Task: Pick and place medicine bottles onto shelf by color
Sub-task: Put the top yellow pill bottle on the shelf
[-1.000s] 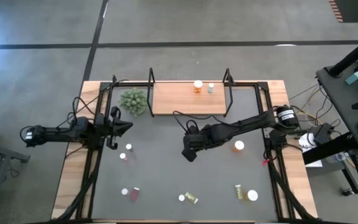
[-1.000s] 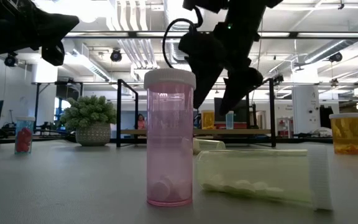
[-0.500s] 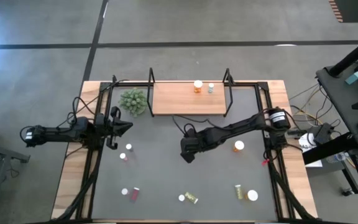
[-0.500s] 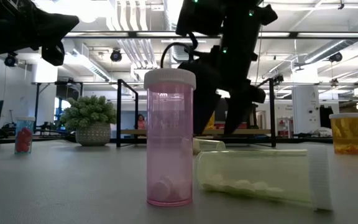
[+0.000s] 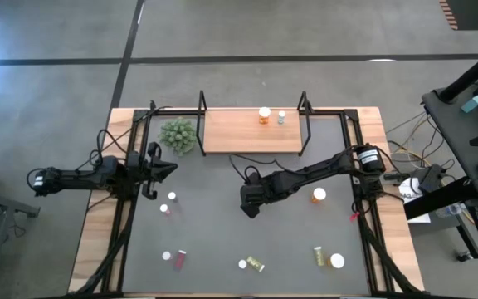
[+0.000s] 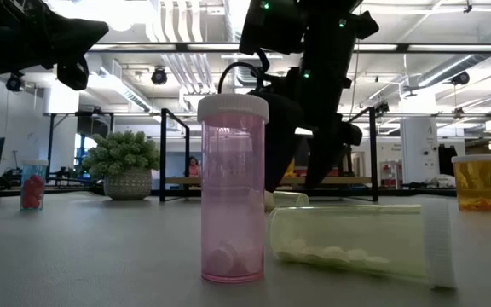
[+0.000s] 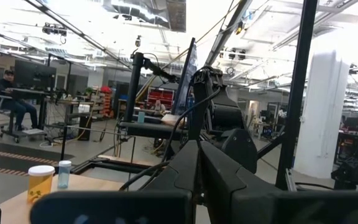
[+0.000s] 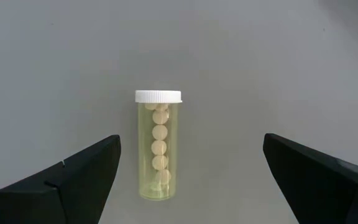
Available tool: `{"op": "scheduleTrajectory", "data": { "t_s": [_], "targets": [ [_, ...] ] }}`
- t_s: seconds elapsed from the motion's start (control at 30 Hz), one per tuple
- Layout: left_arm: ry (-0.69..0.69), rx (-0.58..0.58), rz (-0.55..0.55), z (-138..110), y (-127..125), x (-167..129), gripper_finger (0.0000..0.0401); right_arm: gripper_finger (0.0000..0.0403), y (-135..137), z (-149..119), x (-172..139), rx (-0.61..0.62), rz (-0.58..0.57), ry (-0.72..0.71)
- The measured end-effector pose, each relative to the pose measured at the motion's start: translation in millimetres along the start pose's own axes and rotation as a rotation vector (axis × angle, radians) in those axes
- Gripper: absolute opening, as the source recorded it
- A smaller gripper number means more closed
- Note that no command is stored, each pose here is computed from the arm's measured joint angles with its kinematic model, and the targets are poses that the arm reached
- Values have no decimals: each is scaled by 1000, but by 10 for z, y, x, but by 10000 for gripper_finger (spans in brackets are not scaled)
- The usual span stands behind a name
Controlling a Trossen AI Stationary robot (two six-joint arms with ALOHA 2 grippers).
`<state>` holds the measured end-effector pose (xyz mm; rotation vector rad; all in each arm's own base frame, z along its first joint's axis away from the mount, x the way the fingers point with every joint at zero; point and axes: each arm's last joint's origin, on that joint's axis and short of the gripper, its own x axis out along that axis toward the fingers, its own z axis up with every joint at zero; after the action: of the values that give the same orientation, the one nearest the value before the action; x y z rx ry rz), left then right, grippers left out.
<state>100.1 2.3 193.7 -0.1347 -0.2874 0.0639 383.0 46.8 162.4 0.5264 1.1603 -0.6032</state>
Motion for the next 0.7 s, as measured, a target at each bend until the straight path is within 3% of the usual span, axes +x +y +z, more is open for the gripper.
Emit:
{"op": "scheduleTrajectory", "data": {
  "t_s": [0.23, 0.7],
  "targets": [
    [-1, 0, 0, 1, 0, 0, 0, 359, 1, -2, 0, -7, 4, 5],
    [0, 0, 0, 0, 0, 0, 0, 357, -6, -25, 66, 17, 14, 31]
  ]
}}
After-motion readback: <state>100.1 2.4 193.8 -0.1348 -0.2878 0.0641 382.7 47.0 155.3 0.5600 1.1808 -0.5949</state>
